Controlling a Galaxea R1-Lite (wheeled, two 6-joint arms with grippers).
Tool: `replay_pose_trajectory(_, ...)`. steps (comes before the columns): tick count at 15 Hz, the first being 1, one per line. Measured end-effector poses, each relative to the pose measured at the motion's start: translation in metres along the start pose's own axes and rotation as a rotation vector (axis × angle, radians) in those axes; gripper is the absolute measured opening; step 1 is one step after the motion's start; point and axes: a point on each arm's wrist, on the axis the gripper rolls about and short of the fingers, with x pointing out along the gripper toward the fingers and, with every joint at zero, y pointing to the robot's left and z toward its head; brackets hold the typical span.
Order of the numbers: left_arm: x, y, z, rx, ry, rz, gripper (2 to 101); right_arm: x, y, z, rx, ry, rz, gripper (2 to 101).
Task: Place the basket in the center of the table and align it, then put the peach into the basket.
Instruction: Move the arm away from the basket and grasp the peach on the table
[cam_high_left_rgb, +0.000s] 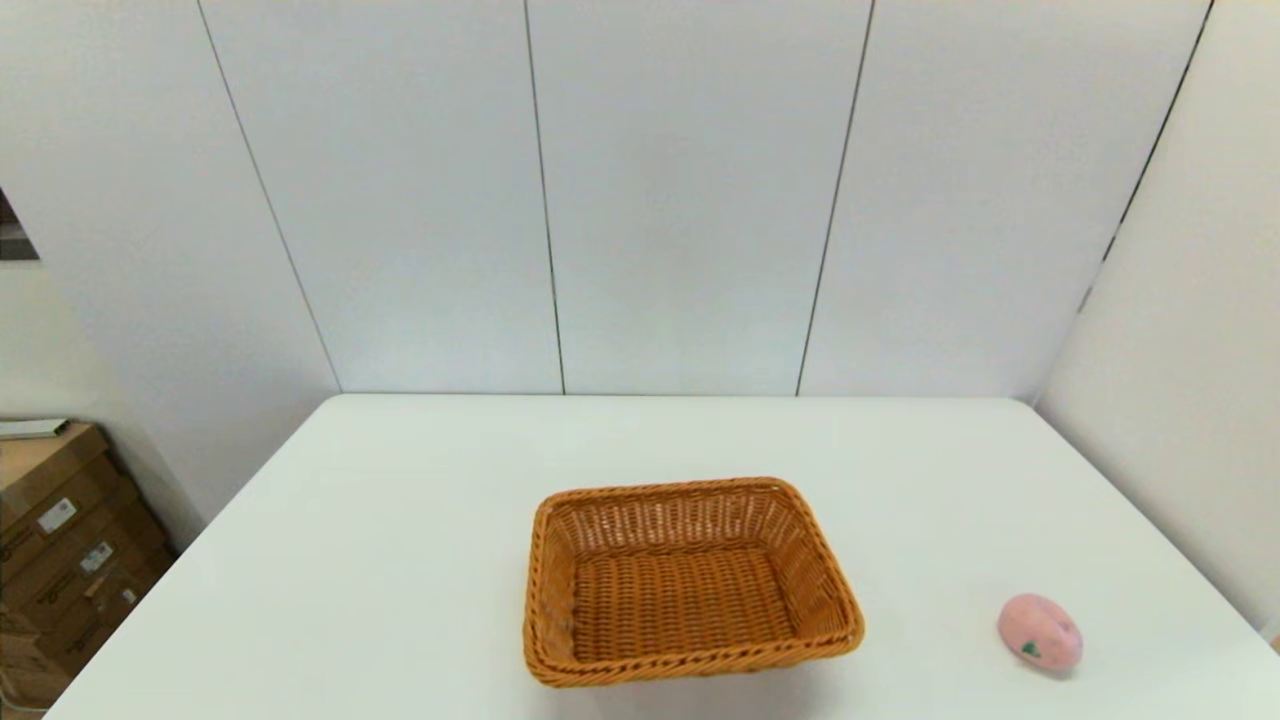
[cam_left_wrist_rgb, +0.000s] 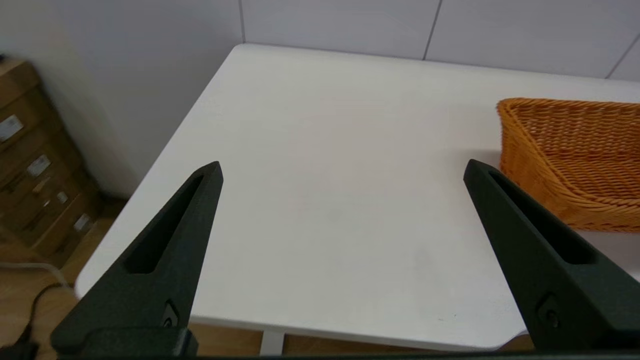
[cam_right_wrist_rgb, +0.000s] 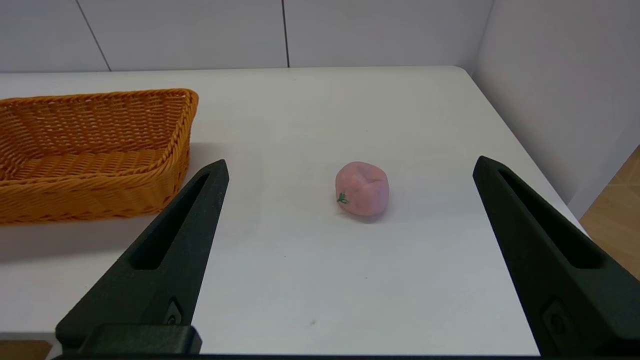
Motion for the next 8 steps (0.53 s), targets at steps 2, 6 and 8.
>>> replay_pose_trajectory(2, 0.0007, 0.0004, -0.0051, -0.012, -0.016, -0.008, 97.8, 0.0, 0.0, 0.0, -0.001, 0.0, 0.001, 97.1)
replay_pose_trajectory(6, 0.0003, 0.0007, -0.0076, -0.019, -0.021, -0.007, 97.8, 0.0, 0.0, 0.0, -0.001, 0.0, 0.0, 97.1)
replay_pose_trajectory(8, 0.0003, 0.0007, -0.0077, -0.02, -0.021, -0.006, 97.8, 0.0, 0.0, -0.0001, -0.003, 0.002, 0.001, 97.1)
